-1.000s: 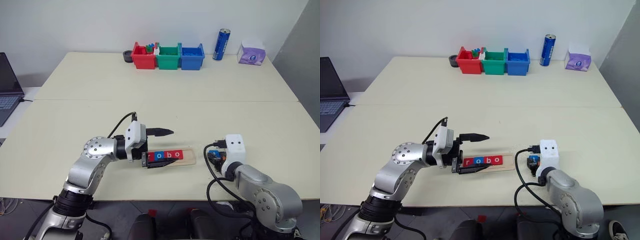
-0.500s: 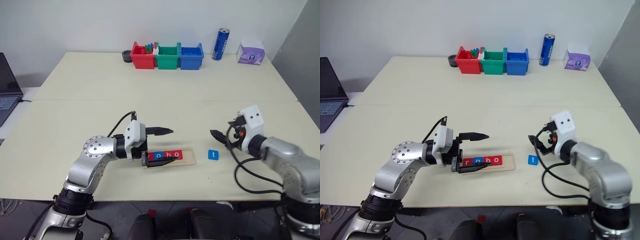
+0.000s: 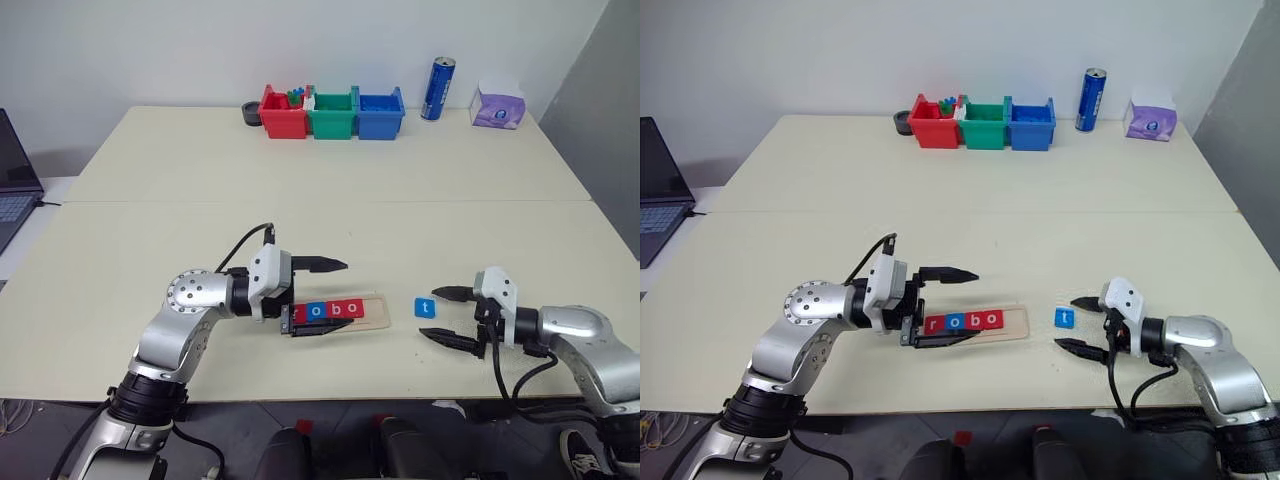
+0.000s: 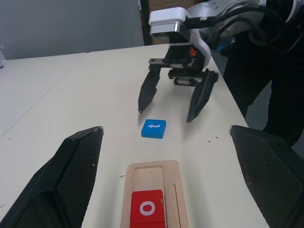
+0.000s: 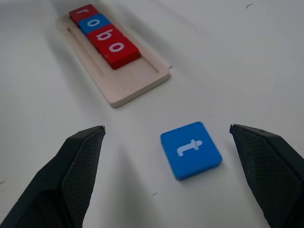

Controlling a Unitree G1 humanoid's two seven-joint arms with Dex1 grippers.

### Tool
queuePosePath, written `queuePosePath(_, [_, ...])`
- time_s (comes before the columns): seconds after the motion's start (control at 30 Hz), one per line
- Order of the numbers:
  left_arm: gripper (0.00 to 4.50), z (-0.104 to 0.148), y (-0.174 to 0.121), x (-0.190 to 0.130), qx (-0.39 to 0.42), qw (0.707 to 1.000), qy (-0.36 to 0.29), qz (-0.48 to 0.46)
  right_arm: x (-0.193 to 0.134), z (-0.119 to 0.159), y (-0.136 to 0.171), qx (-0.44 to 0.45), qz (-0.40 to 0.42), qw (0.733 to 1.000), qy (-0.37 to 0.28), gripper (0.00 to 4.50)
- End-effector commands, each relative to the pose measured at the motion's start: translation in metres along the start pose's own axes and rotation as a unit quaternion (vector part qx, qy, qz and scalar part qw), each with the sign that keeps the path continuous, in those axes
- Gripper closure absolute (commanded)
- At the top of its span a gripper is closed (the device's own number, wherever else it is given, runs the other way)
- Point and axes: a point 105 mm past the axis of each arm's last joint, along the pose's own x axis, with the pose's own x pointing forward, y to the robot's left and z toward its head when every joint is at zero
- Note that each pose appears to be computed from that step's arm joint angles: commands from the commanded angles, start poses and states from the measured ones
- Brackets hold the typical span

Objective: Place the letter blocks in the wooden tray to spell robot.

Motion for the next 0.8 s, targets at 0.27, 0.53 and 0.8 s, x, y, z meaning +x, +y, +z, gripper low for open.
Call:
queuePosePath(0.27, [0.00,0.007,-0.005,0.004,0.022,0.999,-0.009,-0.032,0.006,-0.012,-0.003,-0.016,0.010,1.000,0.011,0.02])
queuePosePath(0.53, [0.00,0.006,-0.004,0.005,0.023,0.999,-0.008,-0.036,0.004,-0.024,-0.008,-0.006,0.008,1.000,0.022,0.40])
queuePosePath(0.8, [0.00,0.006,-0.003,0.005,0.023,0.999,-0.008,-0.037,-0.001,-0.025,-0.011,-0.012,0.005,1.000,0.025,3.04])
